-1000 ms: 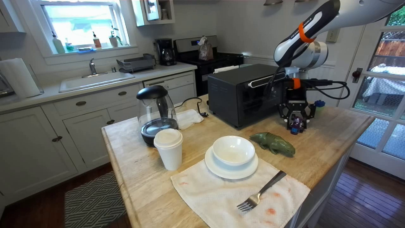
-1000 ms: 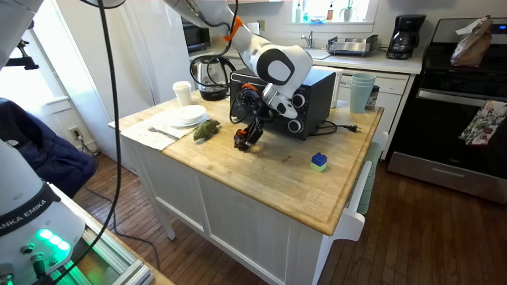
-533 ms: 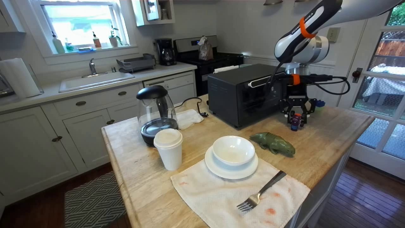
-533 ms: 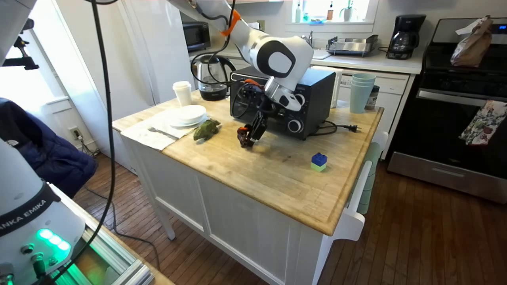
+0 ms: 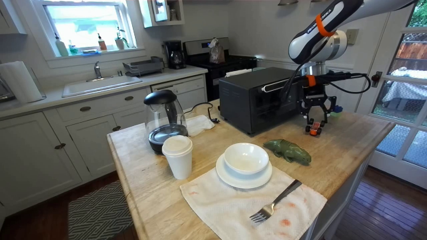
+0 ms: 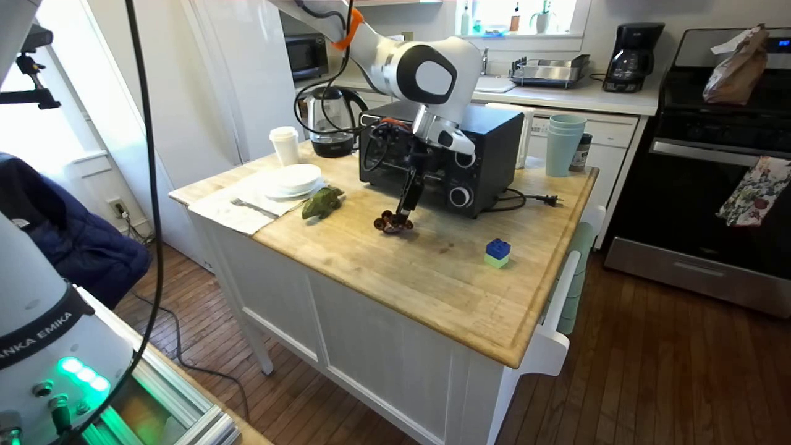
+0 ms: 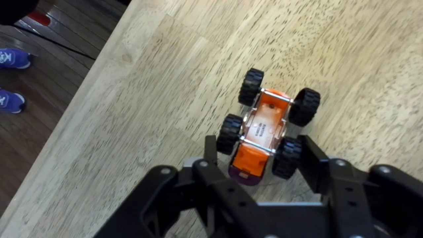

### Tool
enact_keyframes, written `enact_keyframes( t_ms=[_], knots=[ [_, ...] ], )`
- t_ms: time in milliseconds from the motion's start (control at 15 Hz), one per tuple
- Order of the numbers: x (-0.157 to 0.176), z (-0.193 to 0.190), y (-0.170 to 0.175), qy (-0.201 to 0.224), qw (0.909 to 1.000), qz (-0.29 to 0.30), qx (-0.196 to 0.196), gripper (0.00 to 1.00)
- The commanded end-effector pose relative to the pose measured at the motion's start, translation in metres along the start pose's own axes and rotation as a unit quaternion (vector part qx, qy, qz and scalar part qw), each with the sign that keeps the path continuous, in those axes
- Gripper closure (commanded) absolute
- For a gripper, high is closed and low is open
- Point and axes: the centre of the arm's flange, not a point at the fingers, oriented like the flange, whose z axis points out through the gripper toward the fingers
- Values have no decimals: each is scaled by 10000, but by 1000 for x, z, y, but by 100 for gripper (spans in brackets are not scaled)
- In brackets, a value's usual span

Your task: Turn the toy car upside down

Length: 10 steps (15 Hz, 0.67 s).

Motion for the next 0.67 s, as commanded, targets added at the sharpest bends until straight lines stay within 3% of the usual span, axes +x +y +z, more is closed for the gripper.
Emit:
enact_keyframes(
  t_ms=[0,200,600],
  knots=[
    [-17,-1,-6,317,9993,118,-140,14],
    [-20,-2,-4,434,9987,222,-165,1],
    [-40,-15,9,747,9970,136,124,0]
  ],
)
